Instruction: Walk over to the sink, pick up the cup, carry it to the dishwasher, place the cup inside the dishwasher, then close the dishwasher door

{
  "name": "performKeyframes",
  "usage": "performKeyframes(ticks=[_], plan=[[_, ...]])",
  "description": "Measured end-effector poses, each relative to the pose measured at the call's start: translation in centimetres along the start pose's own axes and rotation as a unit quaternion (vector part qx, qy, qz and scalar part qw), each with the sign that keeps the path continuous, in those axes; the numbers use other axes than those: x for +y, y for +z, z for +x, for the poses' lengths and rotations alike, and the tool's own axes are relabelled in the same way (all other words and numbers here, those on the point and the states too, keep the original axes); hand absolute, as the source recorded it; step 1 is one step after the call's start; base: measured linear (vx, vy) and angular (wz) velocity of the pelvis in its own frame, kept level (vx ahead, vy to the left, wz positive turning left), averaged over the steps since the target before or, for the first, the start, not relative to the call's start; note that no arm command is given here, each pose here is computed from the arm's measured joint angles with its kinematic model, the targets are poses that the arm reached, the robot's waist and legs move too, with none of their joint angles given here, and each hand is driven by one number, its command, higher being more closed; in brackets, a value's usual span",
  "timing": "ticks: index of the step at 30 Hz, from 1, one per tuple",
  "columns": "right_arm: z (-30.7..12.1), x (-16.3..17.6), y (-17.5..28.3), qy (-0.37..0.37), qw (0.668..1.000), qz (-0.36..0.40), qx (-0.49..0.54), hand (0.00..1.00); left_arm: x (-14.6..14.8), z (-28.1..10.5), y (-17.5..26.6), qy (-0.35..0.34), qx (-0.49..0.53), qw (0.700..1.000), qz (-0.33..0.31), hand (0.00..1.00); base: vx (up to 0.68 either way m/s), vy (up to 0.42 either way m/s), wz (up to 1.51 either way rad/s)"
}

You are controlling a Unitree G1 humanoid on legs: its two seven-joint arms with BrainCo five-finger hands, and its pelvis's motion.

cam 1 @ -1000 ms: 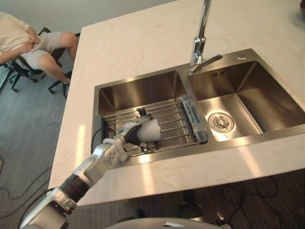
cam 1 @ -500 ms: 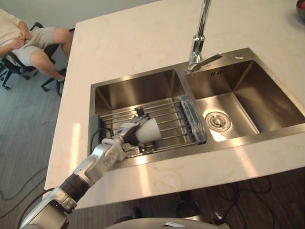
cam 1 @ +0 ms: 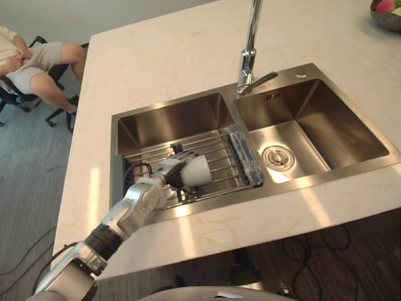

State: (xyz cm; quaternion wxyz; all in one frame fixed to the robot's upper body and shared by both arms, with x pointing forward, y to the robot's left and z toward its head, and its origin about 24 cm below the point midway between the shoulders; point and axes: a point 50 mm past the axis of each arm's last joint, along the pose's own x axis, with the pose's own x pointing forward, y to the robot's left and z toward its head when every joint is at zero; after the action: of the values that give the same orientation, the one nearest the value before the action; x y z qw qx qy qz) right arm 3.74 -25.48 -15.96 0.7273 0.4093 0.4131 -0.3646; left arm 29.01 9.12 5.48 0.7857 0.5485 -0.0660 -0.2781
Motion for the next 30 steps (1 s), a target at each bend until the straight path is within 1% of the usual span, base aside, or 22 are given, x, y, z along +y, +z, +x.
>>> performKeyframes(ticks=[3, 6, 7, 9, 11, 15, 18, 22, 26, 28, 29, 30], plan=[[-0.1, -0.2, -0.1, -0.002, 1.0, -0.001, -0.002, 0.0, 0.7, 0.4, 0.3, -0.017, -0.003, 0.999, 0.029, 1.0, -0.01, -0.003, -0.03], [-0.1, -0.1, 0.0, -0.001, 1.0, -0.004, -0.008, 0.0, 0.9, 0.7, 0.5, -0.014, -0.011, 0.999, 0.046, 1.0, -0.01, -0.005, -0.06], [-0.1, -0.1, 0.1, -0.001, 1.0, -0.006, -0.008, 0.0, 0.8, 0.8, 0.6, -0.002, -0.027, 0.998, 0.055, 1.0, -0.01, -0.005, -0.04], [0.0, 0.0, 0.1, 0.002, 1.0, -0.019, -0.007, 0.0, 0.4, 0.8, 0.7, 0.038, -0.056, 0.995, 0.071, 1.0, 0.0, 0.0, 0.0], [0.0, 0.1, 0.1, 0.003, 1.0, -0.023, -0.011, 0.0, -0.3, 0.7, 0.8, 0.076, -0.072, 0.992, 0.072, 1.0, 0.0, 0.0, 0.0], [0.0, 0.1, 0.2, 0.005, 1.0, -0.025, -0.016, 0.0, -0.8, 0.2, 1.0, 0.123, -0.094, 0.986, 0.065, 1.0, 0.0, -0.002, 0.02], [0.0, 0.2, 0.5, 0.014, 0.999, -0.028, -0.026, 0.0, -1.4, -0.5, 0.8, 0.156, -0.111, 0.979, 0.075, 1.0, -0.01, -0.004, 0.03], [0.0, 0.4, 0.4, 0.02, 0.999, -0.044, -0.023, 0.0, -1.2, -1.2, 0.4, 0.201, -0.123, 0.968, 0.09, 1.0, -0.02, -0.003, 0.12], [0.0, 0.6, 0.4, 0.027, 0.998, -0.047, -0.024, 0.0, 0.1, -2.1, -0.2, 0.281, -0.128, 0.946, 0.098, 1.0, -0.04, -0.006, 0.1], [0.1, 0.6, 0.4, 0.028, 0.998, -0.046, -0.023, 0.0, 1.3, -2.6, -0.8, 0.322, -0.119, 0.933, 0.105, 1.0, -0.02, -0.011, 0.22], [0.0, 0.5, 0.3, 0.027, 0.998, -0.047, -0.022, 0.0, 2.5, -3.1, -1.1, 0.357, -0.117, 0.92, 0.109, 1.0, -0.02, -0.01, 0.17], [0.0, 0.4, 0.3, 0.026, 0.998, -0.048, -0.021, 0.0, 3.1, -3.3, -1.2, 0.376, -0.115, 0.913, 0.11, 1.0, -0.02, -0.011, 0.19]])
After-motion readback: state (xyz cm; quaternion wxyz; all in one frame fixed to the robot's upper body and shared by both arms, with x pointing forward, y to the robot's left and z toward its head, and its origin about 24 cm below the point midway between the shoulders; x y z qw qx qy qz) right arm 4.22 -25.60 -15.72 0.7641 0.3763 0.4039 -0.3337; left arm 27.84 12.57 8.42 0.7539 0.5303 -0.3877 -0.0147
